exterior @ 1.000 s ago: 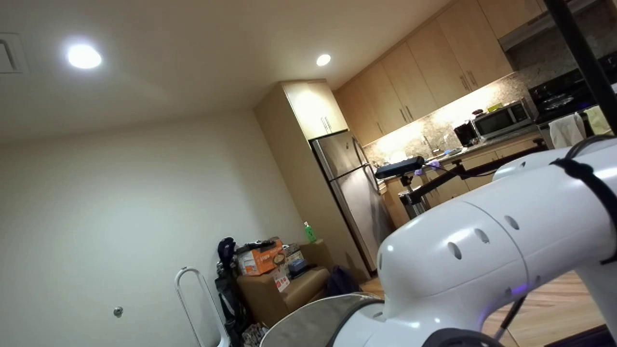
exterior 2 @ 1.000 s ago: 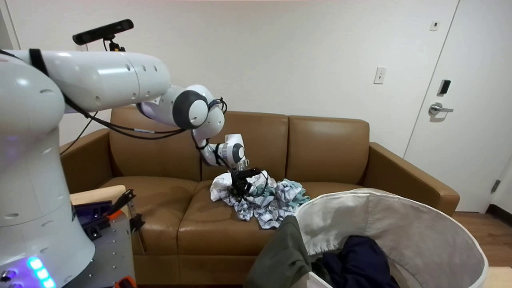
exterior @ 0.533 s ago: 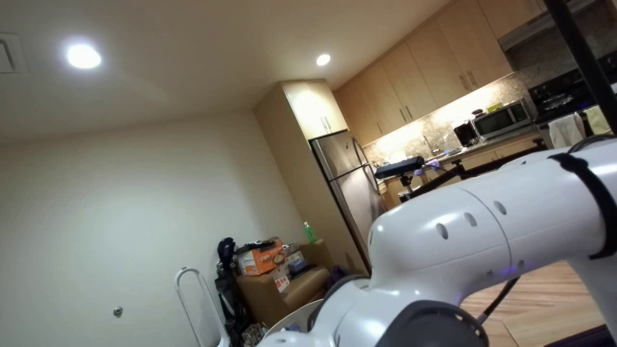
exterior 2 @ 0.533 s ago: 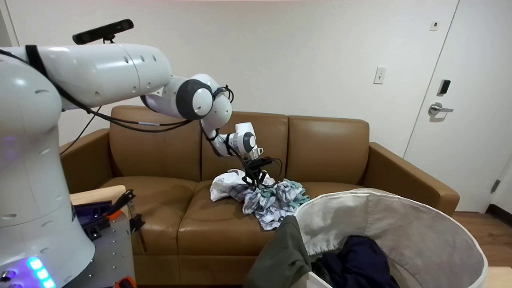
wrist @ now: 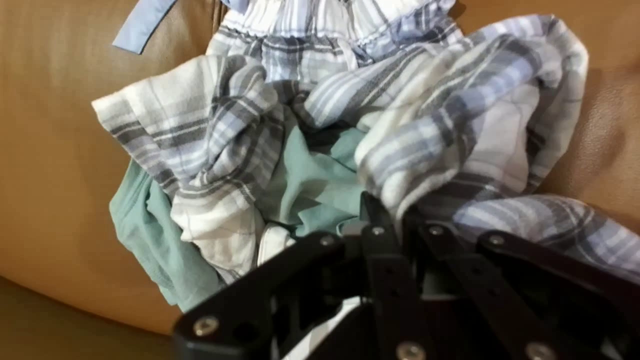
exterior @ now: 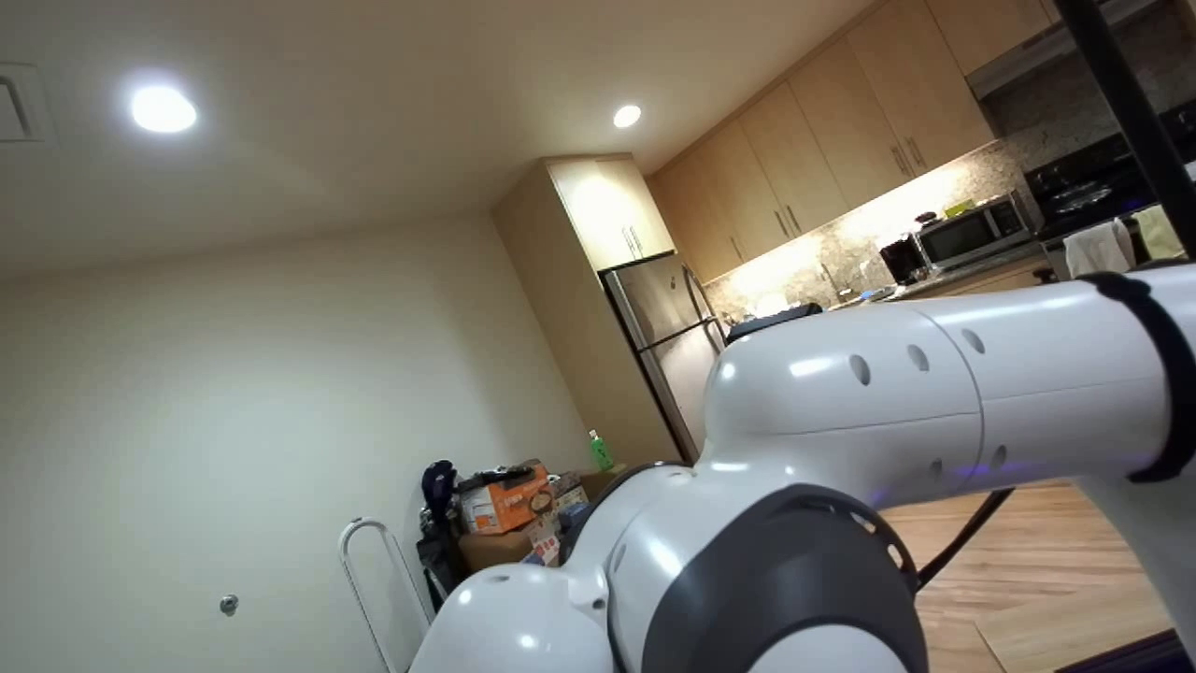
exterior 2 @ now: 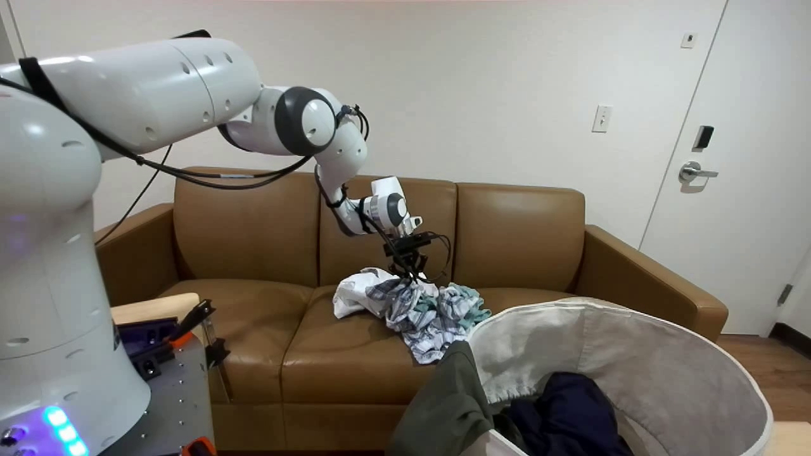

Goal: Pick up one cloth from the couch and put it in the bag

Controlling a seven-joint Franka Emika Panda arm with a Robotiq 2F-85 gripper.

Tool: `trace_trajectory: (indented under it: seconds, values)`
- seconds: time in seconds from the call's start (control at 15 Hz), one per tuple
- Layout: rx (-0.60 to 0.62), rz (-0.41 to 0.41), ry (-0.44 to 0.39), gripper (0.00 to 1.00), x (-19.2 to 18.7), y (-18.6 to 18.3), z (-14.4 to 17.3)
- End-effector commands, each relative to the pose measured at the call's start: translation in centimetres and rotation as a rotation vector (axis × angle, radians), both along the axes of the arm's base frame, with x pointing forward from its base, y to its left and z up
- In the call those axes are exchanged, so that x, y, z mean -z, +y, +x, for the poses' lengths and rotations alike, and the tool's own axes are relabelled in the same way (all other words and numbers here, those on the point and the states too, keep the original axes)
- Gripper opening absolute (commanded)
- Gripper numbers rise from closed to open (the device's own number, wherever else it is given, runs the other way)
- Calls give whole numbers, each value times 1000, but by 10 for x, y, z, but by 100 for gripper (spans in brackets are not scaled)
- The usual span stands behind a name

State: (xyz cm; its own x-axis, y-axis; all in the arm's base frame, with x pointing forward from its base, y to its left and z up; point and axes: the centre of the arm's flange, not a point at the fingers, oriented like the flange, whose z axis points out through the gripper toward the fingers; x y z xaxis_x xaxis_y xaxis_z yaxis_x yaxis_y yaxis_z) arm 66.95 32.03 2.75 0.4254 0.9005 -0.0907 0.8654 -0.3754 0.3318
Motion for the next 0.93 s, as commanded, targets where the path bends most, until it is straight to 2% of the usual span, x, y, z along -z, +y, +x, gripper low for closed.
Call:
trace_trajectory:
  seconds: [0.0,0.2,0.6,0.73,0.8,0.87]
  values:
    - [27,-88,7,8,-10,2,7]
    - [158,-71,-77,8,-78,-40,-8]
    - [440,58,-304,8,-165,-84,-20]
    - [476,53,-410,8,-182,-91,-34]
    - [444,66,-332,9,-160,-75,25]
    - [452,66,-346,8,-167,-76,21]
